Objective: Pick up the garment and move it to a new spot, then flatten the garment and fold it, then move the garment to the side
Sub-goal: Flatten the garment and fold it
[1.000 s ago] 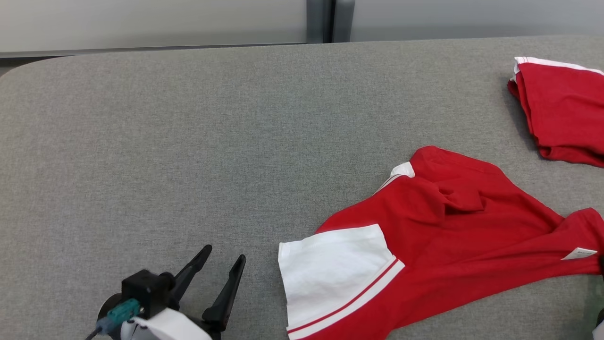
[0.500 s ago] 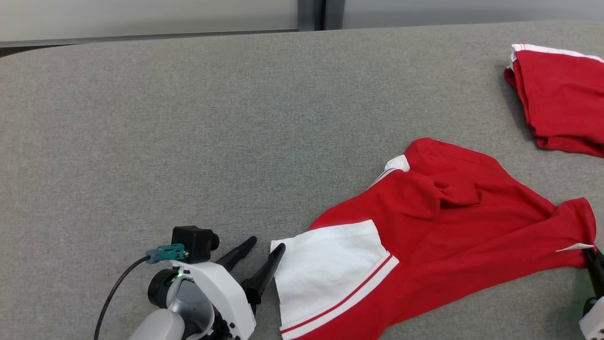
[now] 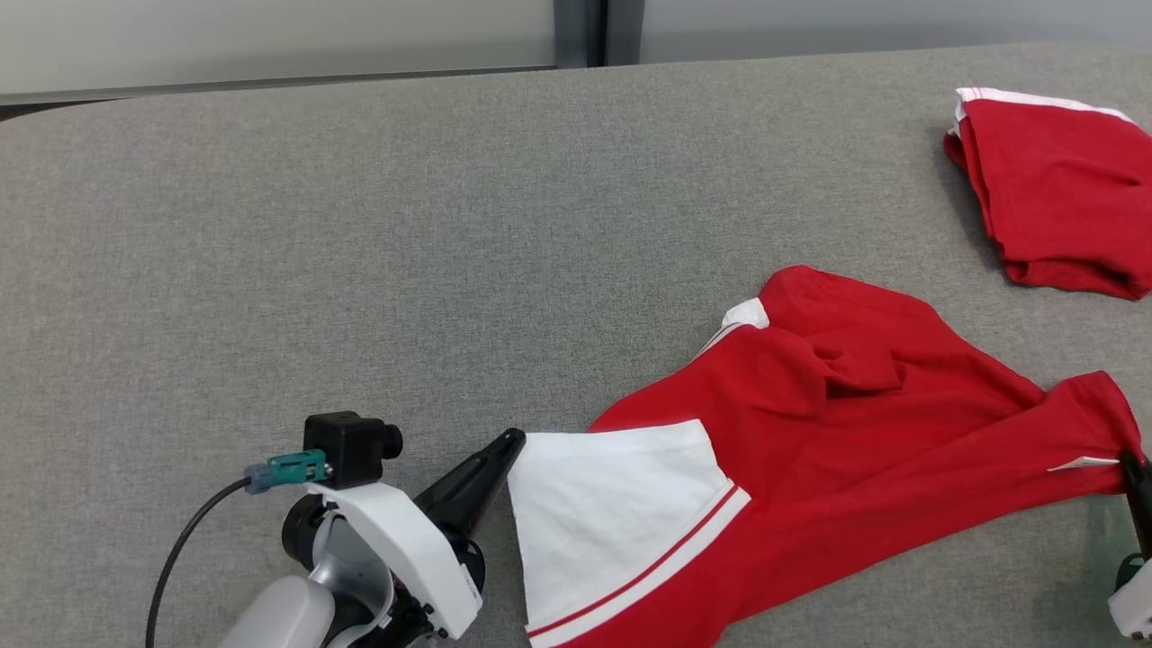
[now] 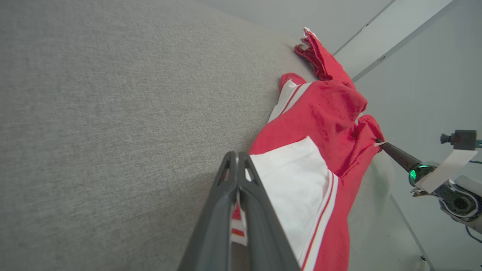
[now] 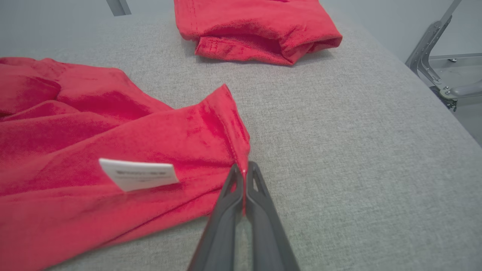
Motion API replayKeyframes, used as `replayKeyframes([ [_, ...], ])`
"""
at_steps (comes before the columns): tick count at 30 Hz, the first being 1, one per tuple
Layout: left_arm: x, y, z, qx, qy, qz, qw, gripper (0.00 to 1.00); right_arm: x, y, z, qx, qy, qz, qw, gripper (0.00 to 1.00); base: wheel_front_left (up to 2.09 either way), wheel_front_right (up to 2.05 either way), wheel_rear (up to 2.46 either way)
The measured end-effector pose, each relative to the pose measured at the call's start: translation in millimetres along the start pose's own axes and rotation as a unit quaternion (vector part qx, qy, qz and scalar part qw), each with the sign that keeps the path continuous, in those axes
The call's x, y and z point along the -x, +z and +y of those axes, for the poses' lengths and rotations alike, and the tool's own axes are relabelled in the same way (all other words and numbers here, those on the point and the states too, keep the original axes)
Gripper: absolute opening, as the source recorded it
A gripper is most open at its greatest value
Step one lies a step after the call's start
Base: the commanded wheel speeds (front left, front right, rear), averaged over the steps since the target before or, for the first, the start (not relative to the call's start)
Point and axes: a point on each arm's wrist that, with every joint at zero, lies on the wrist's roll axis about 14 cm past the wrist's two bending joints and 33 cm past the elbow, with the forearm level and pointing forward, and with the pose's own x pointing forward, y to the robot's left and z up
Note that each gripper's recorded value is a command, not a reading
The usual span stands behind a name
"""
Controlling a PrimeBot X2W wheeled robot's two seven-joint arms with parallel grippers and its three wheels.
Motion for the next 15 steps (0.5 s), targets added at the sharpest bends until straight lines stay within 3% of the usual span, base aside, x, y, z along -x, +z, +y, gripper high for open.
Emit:
replayKeyframes([
  [8, 19, 69, -26, -0.049, -0.043, -0.119, 0.991, 0.0, -3, 31, 11, 0.004, 0.02, -0.045, 0.999, 0.0, 0.0, 0.0, 0.0],
  [11, 25, 113, -42, -0.112, -0.066, -0.17, 0.977, 0.0, -10, 66, 24, 0.005, 0.042, -0.085, 0.995, 0.0, 0.0, 0.0, 0.0],
  [15, 33, 178, -60, -0.223, -0.08, -0.223, 0.946, 0.0, -17, 121, 39, 0.009, 0.071, -0.138, 0.988, 0.0, 0.0, 0.0, 0.0],
])
